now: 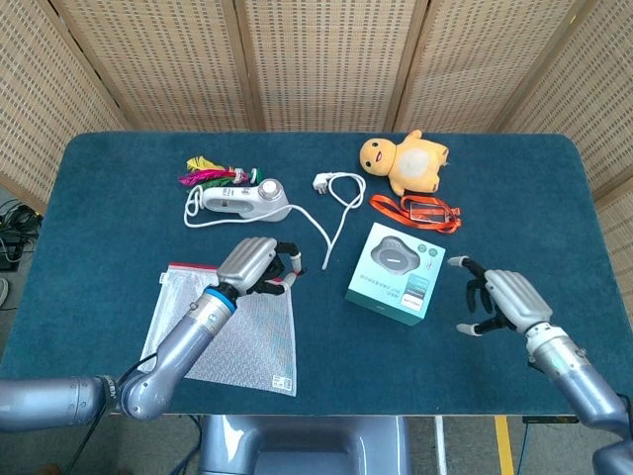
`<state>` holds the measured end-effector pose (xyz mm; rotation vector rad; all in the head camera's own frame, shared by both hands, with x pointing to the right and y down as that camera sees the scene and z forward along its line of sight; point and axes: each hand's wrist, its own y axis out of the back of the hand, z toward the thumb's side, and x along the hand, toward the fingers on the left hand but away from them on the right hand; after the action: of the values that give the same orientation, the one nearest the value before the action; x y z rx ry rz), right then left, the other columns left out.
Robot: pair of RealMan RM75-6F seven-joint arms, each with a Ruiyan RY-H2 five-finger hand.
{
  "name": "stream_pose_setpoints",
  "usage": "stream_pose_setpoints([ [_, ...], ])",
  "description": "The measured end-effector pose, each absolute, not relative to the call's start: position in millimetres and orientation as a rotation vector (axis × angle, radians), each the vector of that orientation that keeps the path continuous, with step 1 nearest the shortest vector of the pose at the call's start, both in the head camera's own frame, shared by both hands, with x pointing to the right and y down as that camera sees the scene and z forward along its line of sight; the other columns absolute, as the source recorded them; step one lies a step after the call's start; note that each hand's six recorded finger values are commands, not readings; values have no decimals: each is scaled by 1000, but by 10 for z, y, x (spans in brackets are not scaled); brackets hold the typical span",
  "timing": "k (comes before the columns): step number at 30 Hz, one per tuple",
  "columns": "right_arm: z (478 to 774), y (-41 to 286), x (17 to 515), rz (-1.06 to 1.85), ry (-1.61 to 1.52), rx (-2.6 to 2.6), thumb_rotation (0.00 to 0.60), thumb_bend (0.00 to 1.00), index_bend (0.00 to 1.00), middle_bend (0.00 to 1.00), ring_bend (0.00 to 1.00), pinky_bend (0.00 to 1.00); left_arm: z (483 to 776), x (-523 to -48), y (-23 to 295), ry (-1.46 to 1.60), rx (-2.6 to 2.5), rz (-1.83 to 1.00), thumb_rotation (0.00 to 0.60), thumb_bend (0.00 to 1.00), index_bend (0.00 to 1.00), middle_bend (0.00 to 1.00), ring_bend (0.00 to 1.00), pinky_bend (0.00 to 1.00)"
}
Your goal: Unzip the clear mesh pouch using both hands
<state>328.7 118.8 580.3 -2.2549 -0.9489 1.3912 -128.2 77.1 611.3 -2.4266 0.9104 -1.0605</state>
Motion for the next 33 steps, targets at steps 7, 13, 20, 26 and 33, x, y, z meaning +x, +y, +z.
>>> stream_pose_setpoints([
  [7, 5974, 856, 2665, 1374, -1024, -2517, 600, 20, 321, 827, 890, 1000, 5957, -1134, 759, 934, -2506, -1004, 600, 645, 946, 1000, 949, 998],
  [13, 6107, 735, 2196, 1360, -1123, -2702, 600, 54, 366, 845, 899, 1000, 5890, -1057, 713, 968, -2508, -977, 600, 643, 945, 1000, 949, 998],
  [20, 6264, 771, 1746, 1402, -1162, -2859, 600, 70, 376, 847, 900, 1000, 5881, -1010, 654, 1023, -2514, -956, 600, 642, 945, 1000, 949, 998],
  [26, 6375, 828, 1530, 1459, -1215, -2945, 600, 77, 377, 856, 906, 1000, 5896, -1000, 649, 1035, -2512, -946, 600, 641, 945, 1000, 949, 998],
  [33, 6489, 880, 1312, 1491, -1255, -2996, 600, 87, 392, 864, 909, 1000, 5936, -971, 659, 1061, -2528, -931, 600, 642, 945, 1000, 948, 998],
])
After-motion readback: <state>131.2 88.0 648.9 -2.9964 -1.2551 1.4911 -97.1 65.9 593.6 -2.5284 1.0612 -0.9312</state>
